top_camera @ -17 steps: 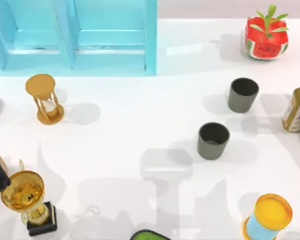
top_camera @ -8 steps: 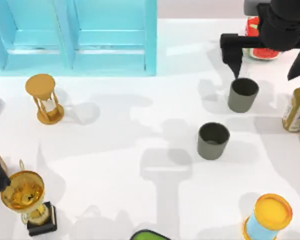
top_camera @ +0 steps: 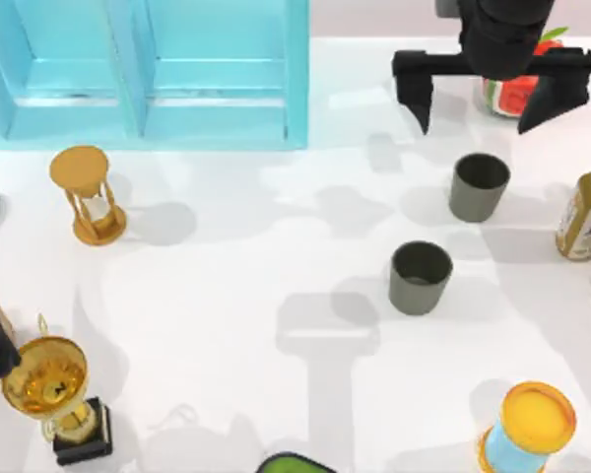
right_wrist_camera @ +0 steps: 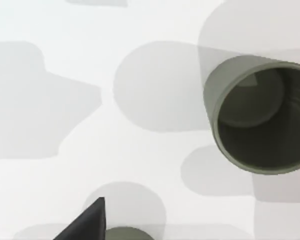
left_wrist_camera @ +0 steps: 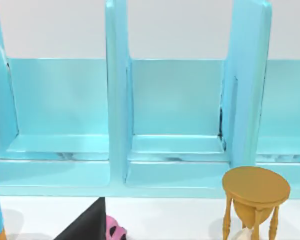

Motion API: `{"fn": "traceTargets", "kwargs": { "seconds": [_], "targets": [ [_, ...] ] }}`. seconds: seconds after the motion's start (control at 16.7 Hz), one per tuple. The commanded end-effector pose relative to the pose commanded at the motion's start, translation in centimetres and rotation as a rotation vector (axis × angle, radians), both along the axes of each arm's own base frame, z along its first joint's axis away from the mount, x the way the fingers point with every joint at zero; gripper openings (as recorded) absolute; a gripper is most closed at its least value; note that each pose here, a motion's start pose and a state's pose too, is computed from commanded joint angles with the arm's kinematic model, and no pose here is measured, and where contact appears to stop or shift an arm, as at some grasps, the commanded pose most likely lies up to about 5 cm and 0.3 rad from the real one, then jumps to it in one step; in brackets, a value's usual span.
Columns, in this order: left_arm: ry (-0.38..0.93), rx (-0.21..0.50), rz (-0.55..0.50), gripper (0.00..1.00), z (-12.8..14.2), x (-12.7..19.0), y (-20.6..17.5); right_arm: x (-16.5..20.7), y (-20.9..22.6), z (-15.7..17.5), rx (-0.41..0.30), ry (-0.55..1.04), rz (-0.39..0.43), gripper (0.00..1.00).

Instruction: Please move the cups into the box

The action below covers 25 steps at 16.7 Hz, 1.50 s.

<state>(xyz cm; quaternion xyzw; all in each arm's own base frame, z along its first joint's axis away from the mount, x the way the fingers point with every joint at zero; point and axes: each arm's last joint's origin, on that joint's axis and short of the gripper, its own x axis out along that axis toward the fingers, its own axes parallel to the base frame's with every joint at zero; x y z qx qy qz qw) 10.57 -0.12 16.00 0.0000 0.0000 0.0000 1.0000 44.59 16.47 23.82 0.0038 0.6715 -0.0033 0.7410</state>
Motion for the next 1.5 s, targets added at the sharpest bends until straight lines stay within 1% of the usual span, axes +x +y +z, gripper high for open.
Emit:
{"fn": "traceTargets", "kwargs": {
  "seconds": [0.42, 0.54, 0.84, 0.96, 1.26, 1.5],
  "targets": [
    [0.000, 0.000, 0.000, 1.00, 0.0, 0.0, 0.0, 0.1, 0.0, -0.4, 0.001, -0.002, -0.001, 1.00],
    [0.000, 0.000, 0.000, 1.00, 0.0, 0.0, 0.0, 0.4, 0.0, -1.9, 0.000, 0.000, 0.000, 1.00],
    [0.000, 0.000, 0.000, 1.00, 0.0, 0.0, 0.0, 1.1, 0.1, -7.8, 0.003, -0.008, 0.000, 1.00],
    [0.000, 0.000, 0.000, 1.00, 0.0, 0.0, 0.0, 1.1, 0.0, -9.5, 0.001, -0.003, 0.000, 1.00],
    [0.000, 0.000, 0.000, 1.00, 0.0, 0.0, 0.0, 1.0, 0.0, -10.0, 0.001, -0.001, 0.000, 1.00],
    [0.000, 0.000, 0.000, 1.00, 0.0, 0.0, 0.0, 1.0, 0.0, -10.0, 0.001, -0.001, 0.000, 0.70]
  ]
}}
